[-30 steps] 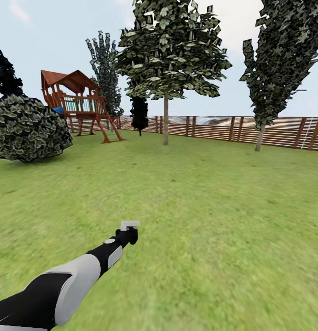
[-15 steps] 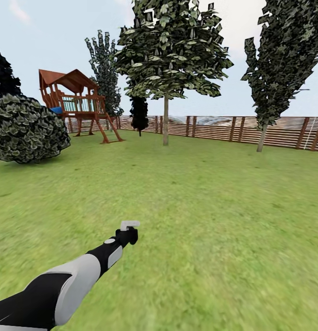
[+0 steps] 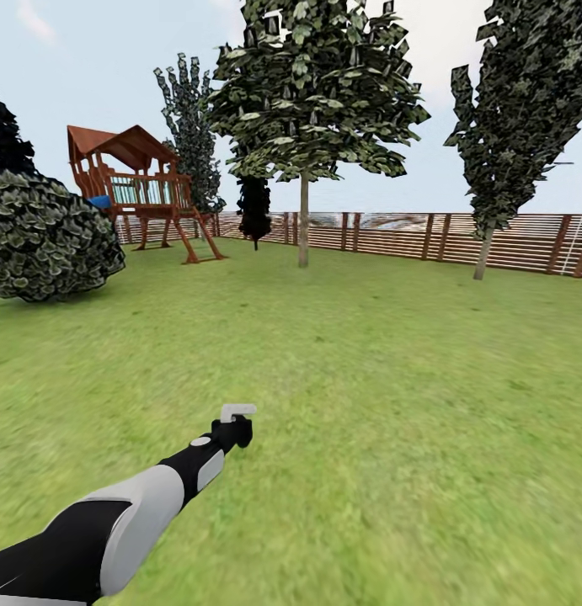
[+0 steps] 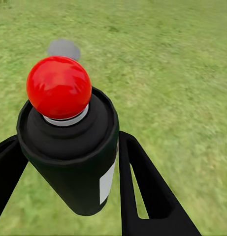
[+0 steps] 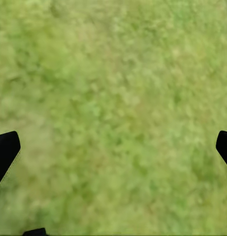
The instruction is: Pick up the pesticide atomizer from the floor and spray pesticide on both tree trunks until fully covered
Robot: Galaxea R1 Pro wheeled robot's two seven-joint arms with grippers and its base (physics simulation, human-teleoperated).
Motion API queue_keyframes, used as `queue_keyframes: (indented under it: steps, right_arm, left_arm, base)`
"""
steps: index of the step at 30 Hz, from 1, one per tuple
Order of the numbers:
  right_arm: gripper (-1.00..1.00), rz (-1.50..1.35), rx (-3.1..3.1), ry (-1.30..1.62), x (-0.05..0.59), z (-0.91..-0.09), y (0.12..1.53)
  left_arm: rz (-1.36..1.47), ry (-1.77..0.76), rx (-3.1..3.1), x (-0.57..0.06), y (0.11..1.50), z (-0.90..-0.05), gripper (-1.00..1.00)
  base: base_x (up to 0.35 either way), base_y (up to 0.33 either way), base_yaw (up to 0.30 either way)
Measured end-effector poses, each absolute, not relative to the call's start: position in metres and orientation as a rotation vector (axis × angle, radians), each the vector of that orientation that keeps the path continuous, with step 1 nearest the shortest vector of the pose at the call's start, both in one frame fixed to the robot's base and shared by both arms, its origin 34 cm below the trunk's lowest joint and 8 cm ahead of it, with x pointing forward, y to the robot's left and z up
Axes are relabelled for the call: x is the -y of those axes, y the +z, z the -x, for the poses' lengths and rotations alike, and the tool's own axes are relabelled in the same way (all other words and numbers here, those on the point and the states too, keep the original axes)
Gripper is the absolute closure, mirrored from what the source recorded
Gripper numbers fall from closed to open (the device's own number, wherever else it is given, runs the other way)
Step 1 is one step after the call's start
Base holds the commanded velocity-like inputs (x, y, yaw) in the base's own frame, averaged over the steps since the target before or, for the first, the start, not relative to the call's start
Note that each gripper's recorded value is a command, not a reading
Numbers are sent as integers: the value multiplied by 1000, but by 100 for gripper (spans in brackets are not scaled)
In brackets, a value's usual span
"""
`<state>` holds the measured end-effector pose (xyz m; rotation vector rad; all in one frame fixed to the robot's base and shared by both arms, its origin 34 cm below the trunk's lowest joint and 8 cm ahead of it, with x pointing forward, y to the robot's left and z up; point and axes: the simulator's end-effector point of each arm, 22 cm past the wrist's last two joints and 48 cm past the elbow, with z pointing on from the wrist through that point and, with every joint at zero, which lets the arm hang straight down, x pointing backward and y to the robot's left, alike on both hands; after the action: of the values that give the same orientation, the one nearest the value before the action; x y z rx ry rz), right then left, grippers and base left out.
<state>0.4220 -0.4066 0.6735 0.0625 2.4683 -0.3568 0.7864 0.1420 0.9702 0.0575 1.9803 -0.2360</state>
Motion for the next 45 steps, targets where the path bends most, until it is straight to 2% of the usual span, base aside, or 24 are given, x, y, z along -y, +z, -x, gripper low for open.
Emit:
queue_keyframes:
  steps: [45]
  right_arm:
    - [-100, -60, -2473, -356, 406, -419, 672]
  left_arm:
    - [-58, -236, -1980, -142, 970, -786, 100]
  base:
    - [350, 0, 0]
